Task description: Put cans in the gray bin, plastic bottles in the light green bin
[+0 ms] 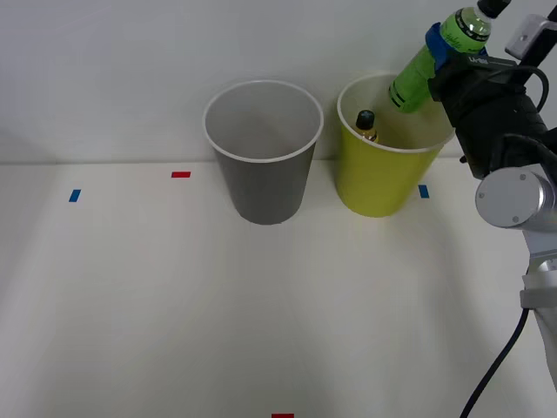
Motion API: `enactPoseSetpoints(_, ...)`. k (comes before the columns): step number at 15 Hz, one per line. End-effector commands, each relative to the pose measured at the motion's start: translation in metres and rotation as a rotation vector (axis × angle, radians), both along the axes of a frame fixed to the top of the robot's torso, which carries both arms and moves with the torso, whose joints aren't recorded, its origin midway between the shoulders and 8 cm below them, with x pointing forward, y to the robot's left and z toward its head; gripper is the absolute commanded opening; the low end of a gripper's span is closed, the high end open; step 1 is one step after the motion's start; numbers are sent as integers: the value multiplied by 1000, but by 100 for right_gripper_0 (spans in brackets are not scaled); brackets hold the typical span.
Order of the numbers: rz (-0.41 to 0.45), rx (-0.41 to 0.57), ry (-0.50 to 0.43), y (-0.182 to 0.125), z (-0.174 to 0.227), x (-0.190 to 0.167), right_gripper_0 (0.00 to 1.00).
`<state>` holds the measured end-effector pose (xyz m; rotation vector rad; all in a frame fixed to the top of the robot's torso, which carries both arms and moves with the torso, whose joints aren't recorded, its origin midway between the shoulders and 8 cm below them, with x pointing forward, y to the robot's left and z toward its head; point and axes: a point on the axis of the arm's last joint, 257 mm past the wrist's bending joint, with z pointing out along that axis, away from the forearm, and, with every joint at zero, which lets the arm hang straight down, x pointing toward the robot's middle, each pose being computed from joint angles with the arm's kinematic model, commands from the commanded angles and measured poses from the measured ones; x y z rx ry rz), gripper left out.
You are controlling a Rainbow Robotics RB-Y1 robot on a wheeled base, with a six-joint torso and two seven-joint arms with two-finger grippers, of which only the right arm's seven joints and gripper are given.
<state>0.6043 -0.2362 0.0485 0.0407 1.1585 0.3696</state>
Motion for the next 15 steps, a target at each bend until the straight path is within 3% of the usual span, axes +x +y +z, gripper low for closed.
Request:
enactPoseSetpoints(1, 7, 18, 1, 0, 0, 0, 48)
enactPoseSetpoints(2, 17, 36, 4, 0, 1, 0, 59)
enactPoseSetpoints(4, 21, 62, -10, -1, 6, -2, 69)
enactPoseSetpoints(15, 17, 83, -67, 1, 22, -15, 71)
